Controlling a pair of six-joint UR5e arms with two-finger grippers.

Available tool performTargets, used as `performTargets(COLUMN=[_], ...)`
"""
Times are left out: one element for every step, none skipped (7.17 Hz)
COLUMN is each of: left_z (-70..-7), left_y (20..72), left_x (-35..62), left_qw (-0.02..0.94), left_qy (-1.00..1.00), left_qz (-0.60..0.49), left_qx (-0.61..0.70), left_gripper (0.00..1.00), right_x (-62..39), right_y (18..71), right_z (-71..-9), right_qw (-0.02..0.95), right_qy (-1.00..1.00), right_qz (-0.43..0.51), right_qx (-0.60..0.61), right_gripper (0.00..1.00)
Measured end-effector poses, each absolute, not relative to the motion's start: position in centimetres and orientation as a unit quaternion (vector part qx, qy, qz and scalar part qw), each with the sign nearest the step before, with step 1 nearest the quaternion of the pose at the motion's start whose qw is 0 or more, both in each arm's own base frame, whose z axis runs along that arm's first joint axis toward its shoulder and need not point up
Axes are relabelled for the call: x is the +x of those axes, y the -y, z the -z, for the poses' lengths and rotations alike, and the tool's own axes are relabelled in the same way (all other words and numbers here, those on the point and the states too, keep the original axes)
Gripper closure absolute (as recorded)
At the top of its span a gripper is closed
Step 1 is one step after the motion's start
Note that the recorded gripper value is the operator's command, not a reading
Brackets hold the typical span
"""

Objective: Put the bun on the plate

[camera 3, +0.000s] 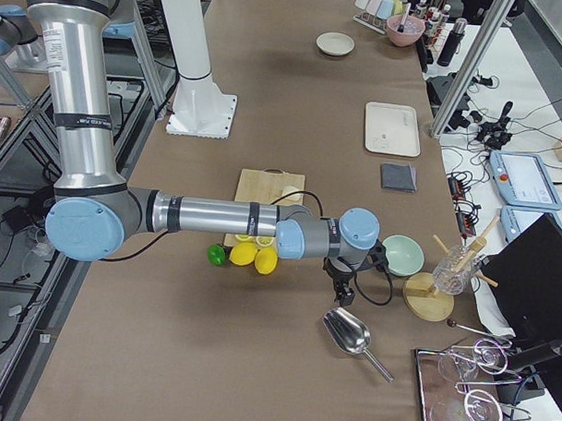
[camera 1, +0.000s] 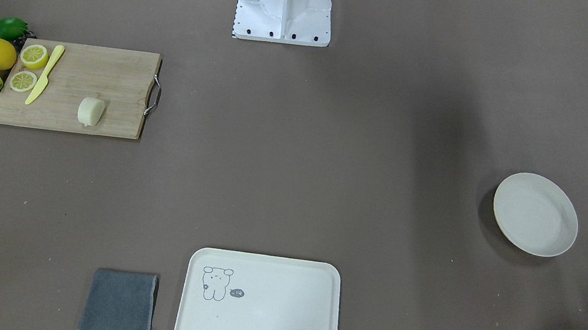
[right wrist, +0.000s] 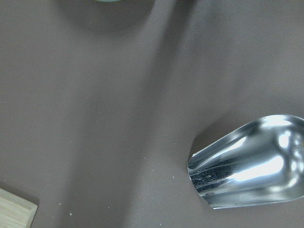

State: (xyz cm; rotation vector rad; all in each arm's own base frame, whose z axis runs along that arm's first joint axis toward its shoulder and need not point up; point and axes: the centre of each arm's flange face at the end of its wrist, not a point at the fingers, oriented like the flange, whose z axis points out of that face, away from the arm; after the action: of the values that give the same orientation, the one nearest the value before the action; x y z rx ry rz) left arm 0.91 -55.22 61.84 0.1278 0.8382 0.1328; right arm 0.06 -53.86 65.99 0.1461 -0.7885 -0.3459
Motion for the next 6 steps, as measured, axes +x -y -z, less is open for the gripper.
performTargets(left_z=[-63.2,-63.7,-63.9,-64.7,-66.2,-67.6], left_y=[55.7,56.2,56.5,56.4,56.3,56.2], left_x=[3.2,5.9,8.3,10.0,10.9,11.6], left_qw=[0.908,0.907,0.906,0.907,0.908,0.91], left_qy=[-0.413,-0.419,-0.422,-0.422,-0.419,-0.414], left_qz=[-0.043,-0.022,-0.01,-0.008,-0.011,-0.015], left_qx=[0.056,0.041,0.024,0.013,0.011,0.013], left_gripper=[0.03,0.03,0.07,0.08,0.15,0.22], right_x=[0.1,0.1,0.1,0.0,-0.1,-0.1], right_y=[53.1,52.4,51.9,51.8,51.7,51.7], right_z=[-66.7,-67.3,-67.5,-67.5,-67.5,-67.5], right_qw=[0.904,0.901,0.897,0.894,0.892,0.891], right_qy=[0.382,0.386,0.395,0.401,0.404,0.405], right_qz=[0.172,0.175,0.176,0.177,0.177,0.177], right_qx=[0.083,0.092,0.095,0.097,0.098,0.098], right_gripper=[0.0,0.0,0.0,0.0,0.0,0.0])
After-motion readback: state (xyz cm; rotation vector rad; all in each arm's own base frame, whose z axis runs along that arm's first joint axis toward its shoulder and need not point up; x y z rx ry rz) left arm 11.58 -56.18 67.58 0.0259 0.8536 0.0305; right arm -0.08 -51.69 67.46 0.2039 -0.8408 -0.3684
